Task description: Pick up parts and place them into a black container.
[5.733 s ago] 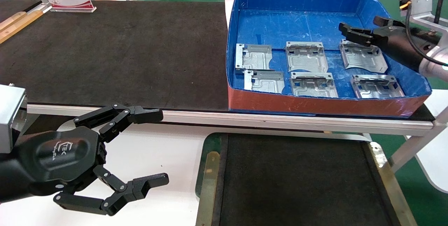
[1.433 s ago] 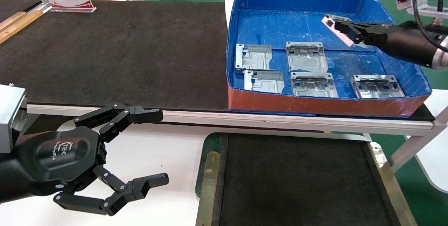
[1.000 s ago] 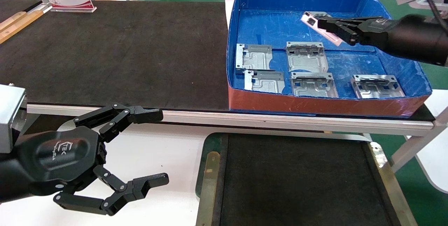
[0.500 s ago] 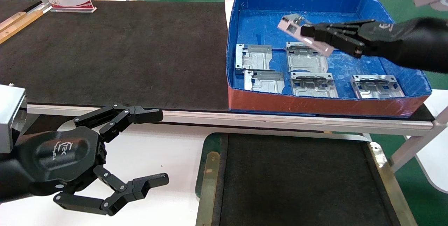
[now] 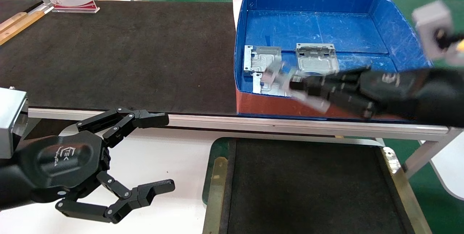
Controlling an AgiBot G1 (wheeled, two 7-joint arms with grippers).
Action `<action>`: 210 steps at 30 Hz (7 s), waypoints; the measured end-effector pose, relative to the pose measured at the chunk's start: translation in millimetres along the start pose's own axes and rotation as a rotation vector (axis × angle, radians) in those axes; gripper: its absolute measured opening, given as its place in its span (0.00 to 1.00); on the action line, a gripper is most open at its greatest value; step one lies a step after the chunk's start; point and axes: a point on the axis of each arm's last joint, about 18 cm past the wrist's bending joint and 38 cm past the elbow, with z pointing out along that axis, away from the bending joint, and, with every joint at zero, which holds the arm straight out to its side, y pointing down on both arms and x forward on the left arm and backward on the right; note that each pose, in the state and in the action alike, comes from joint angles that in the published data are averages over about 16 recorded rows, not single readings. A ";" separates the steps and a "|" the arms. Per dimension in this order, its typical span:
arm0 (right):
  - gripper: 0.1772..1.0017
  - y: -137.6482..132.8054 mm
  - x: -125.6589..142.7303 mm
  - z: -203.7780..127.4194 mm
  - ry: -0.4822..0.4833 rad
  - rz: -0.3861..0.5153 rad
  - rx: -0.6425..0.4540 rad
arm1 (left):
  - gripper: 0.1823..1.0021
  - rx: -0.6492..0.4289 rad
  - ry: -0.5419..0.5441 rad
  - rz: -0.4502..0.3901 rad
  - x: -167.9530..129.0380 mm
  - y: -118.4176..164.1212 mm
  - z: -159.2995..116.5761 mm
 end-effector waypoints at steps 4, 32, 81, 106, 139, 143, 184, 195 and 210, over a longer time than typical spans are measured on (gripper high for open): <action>0.02 22.2 -16.9 7.6 -0.036 0.012 -0.044 | 1.00 0.000 0.000 0.000 0.0 0.0 0.0; 0.02 156.9 -20.5 61.2 -0.157 -0.056 -0.340 | 1.00 0.000 0.000 0.000 0.0 0.0 0.0; 0.02 224.8 21.6 129.6 -0.202 -0.509 -0.532 | 1.00 0.000 0.000 0.000 0.0 0.0 0.0; 0.02 225.9 31.8 151.0 -0.149 -0.571 -0.537 | 1.00 0.000 0.000 0.000 0.0 0.0 0.0; 0.05 218.6 34.4 152.5 -0.120 -0.537 -0.508 | 1.00 0.000 0.000 0.000 0.0 0.0 0.0; 0.08 209.4 35.0 149.2 -0.123 -0.540 -0.482 | 1.00 0.000 0.000 0.000 0.0 0.0 0.0; 0.97 22.4 37.2 71.1 -0.004 -0.504 0.151 | 1.00 0.000 0.000 0.000 0.0 0.0 -0.1; 1.00 17.6 34.2 61.6 0.003 -0.477 0.181 | 1.00 0.000 -0.001 0.000 -0.1 0.1 -0.1; 1.00 24.0 13.5 44.0 -0.030 -0.421 0.185 | 1.00 0.000 -0.001 0.000 -0.1 0.1 -0.1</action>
